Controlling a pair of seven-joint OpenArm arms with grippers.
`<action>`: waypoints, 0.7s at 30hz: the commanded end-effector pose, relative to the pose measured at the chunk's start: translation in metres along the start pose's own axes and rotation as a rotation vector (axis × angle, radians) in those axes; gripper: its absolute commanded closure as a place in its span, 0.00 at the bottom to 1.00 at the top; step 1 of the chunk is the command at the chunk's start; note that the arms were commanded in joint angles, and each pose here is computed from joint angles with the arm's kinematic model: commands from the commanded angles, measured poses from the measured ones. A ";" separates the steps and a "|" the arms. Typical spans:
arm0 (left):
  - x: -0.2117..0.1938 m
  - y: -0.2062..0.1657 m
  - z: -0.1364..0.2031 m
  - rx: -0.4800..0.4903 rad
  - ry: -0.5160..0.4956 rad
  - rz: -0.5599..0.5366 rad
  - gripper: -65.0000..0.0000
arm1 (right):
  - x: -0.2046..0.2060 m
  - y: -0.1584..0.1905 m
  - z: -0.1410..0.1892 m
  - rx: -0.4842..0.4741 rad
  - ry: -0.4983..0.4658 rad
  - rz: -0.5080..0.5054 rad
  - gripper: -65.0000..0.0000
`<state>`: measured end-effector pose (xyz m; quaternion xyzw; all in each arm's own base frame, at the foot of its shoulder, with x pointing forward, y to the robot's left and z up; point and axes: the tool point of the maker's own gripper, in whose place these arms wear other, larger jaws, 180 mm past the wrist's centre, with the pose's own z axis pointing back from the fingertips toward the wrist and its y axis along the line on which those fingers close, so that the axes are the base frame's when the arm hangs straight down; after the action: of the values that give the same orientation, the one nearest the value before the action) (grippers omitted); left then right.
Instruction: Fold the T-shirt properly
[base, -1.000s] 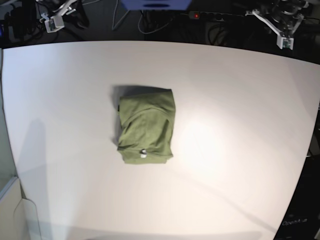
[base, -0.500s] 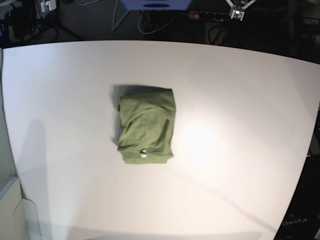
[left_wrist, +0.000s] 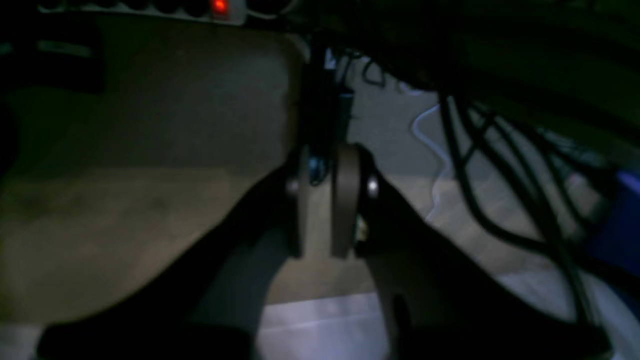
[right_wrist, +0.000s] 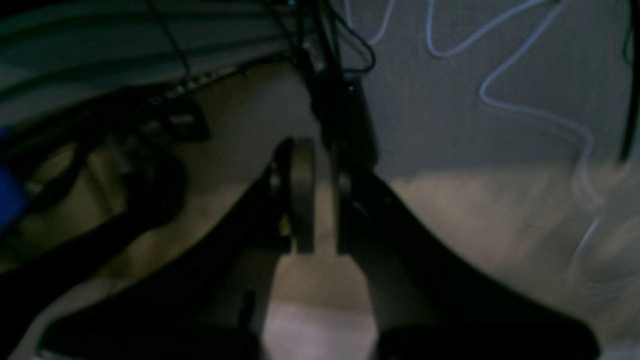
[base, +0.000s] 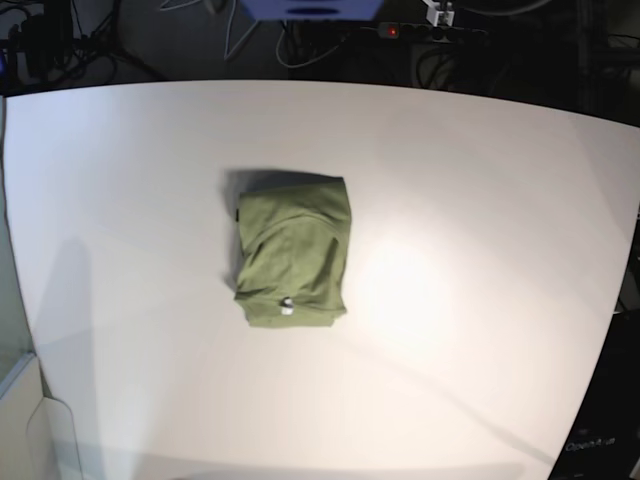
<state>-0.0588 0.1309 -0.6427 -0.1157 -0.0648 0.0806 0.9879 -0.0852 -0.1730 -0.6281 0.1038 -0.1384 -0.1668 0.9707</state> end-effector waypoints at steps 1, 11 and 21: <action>-0.009 0.000 -0.001 0.015 0.002 0.000 0.88 | 0.029 -0.020 -0.003 -0.062 -0.061 0.052 0.92; 0.003 0.000 -0.017 0.233 -0.005 -0.088 0.88 | 0.011 -0.011 -0.024 -0.163 0.163 0.329 0.91; 0.030 0.006 -0.023 0.373 0.061 -0.099 0.88 | 0.052 -0.009 -0.041 -0.224 0.118 0.342 0.84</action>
<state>-0.0234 0.1225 -0.6634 0.0516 -0.0264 0.0388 0.9976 -0.0254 -0.1912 -0.6566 -0.0157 -0.0788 -0.0055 0.9968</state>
